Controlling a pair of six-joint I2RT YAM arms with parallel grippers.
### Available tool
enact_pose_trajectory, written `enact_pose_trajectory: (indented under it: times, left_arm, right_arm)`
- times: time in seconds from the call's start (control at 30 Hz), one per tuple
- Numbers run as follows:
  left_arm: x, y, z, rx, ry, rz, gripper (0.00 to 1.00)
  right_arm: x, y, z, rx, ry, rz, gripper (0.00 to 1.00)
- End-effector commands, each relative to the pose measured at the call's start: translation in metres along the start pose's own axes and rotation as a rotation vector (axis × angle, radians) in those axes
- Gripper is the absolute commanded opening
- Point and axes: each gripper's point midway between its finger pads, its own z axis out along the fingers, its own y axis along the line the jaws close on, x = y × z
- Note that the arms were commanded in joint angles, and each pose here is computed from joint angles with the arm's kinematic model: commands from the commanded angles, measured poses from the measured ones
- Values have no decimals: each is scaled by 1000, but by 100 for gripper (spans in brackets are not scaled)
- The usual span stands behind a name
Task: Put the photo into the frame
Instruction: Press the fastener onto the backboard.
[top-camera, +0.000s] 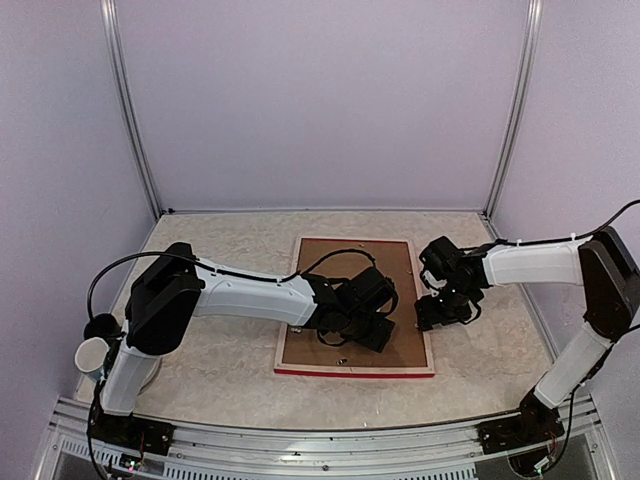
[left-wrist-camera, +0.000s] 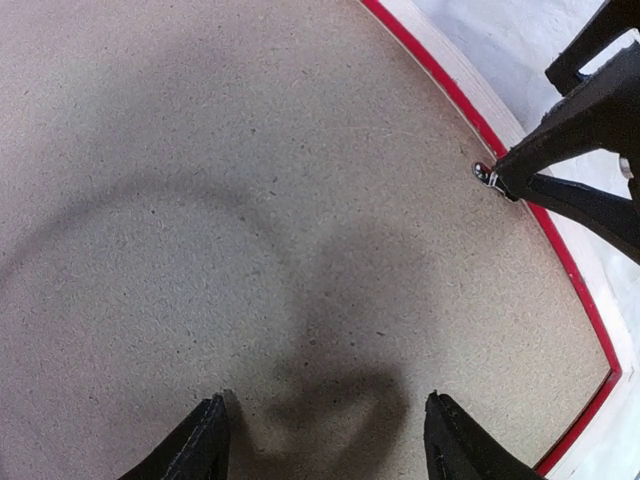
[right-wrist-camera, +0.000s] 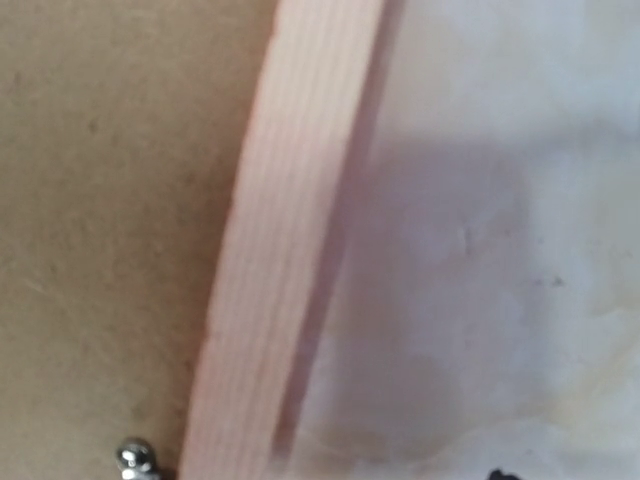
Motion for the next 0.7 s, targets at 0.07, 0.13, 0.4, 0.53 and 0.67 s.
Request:
enact_pose_trajectory:
  times: [0.07,0.13,0.4,0.53,0.67]
  left_arm:
    - [12,-1,6,3,25,2,66]
    - [12,-2,6,6,27,1,66]
    - [12,-2,6,5,27,2,66]
    - [11,-3,5,6,25,4,66]
    - [11,-1,5,-1,23,5,66]
  right_arm:
    - [29,-4,25,51,97,-37,71]
    - [36,-5,31,71,127,-51,70]
    - [49,-5,36,155,179,-105,70]
    - [47,-8,30,177,175,-102,69]
    - [45,-3,28,146,168,-96,68]
